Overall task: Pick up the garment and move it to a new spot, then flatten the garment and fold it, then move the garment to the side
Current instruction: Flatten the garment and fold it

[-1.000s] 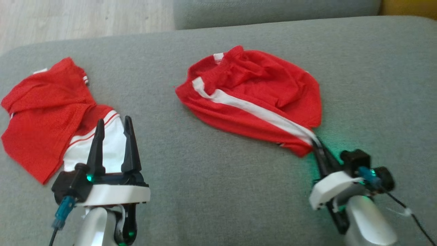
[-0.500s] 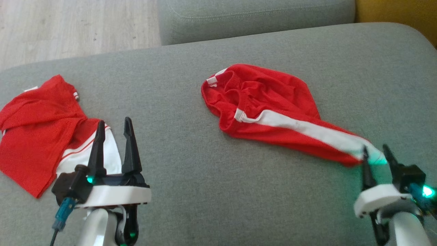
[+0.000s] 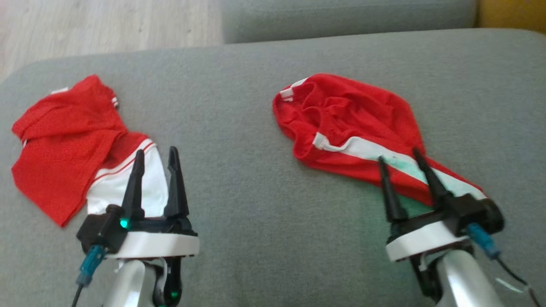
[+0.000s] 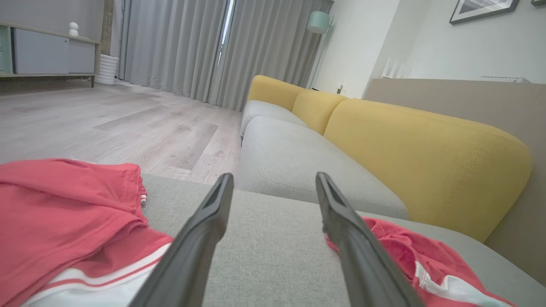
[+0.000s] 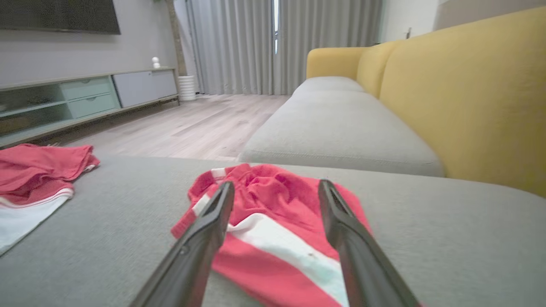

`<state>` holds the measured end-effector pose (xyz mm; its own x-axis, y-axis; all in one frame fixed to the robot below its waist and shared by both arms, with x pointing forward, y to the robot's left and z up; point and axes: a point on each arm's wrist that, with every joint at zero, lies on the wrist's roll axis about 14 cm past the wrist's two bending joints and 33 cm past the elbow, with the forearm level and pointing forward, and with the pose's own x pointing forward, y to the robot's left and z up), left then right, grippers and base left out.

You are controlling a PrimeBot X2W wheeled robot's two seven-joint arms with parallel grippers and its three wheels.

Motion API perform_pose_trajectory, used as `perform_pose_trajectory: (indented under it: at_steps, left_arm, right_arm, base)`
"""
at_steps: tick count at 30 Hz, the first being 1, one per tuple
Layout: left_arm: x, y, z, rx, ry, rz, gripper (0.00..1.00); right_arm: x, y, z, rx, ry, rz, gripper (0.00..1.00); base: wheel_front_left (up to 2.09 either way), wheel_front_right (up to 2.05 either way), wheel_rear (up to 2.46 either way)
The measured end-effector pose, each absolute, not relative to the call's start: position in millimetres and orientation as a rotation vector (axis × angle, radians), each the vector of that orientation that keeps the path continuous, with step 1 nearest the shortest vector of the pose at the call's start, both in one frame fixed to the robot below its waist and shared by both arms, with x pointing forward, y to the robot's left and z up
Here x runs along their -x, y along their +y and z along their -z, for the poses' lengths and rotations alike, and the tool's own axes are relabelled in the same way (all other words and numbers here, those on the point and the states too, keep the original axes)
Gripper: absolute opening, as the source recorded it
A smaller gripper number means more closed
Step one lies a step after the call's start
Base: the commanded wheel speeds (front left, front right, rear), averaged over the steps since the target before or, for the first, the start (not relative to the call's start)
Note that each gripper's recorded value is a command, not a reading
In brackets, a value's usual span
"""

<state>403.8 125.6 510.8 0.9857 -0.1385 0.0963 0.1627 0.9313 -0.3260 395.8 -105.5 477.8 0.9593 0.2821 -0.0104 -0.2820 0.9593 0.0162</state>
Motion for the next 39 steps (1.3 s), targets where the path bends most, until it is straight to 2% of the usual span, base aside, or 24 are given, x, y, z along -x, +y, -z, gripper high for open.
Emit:
perform_pose_trajectory:
  at_steps: [4, 8, 13, 21, 23, 24, 37, 38, 39]
  left_arm:
    - [-404, 128, -504, 0.337, -0.053, 0.146, 1.00]
    - [-407, 134, -501, 0.343, -0.047, 0.127, 1.00]
    - [-404, 143, -493, 0.347, -0.025, 0.095, 1.00]
    - [-401, 152, -486, 0.345, -0.006, 0.060, 1.00]
    - [-402, 152, -486, 0.345, -0.007, 0.061, 1.00]
    - [-402, 152, -486, 0.344, -0.008, 0.061, 1.00]
    - [-411, 139, -493, 0.352, -0.024, 0.101, 1.00]
    - [-412, 137, -493, 0.353, -0.024, 0.106, 1.00]
    - [-412, 136, -493, 0.354, -0.024, 0.111, 1.00]
  right_arm:
    - [-400, -78, -449, 0.002, 0.100, -0.375, 1.00]
    - [-421, -57, -433, 0.071, 0.142, -0.451, 1.00]
    - [-441, -43, -415, 0.142, 0.190, -0.510, 1.00]
    - [-447, -38, -390, 0.209, 0.266, -0.554, 1.00]
    - [-449, -38, -389, 0.213, 0.271, -0.556, 0.02]
    - [-450, -37, -390, 0.211, 0.268, -0.556, 0.00]
    - [-447, -20, -427, 0.079, 0.174, -0.576, 0.00]
    - [-446, -21, -427, 0.079, 0.177, -0.574, 0.26]
    - [-445, -22, -427, 0.081, 0.177, -0.572, 1.00]
  base:
    - [0.00, 0.00, 0.00]
    - [0.00, 0.00, 0.00]
    - [0.00, 0.00, 0.00]
    - [0.00, 0.00, 0.00]
    - [0.00, 0.00, 0.00]
    - [0.00, 0.00, 0.00]
    - [0.00, 0.00, 0.00]
    - [0.00, 0.00, 0.00]
    - [0.00, 0.00, 0.00]
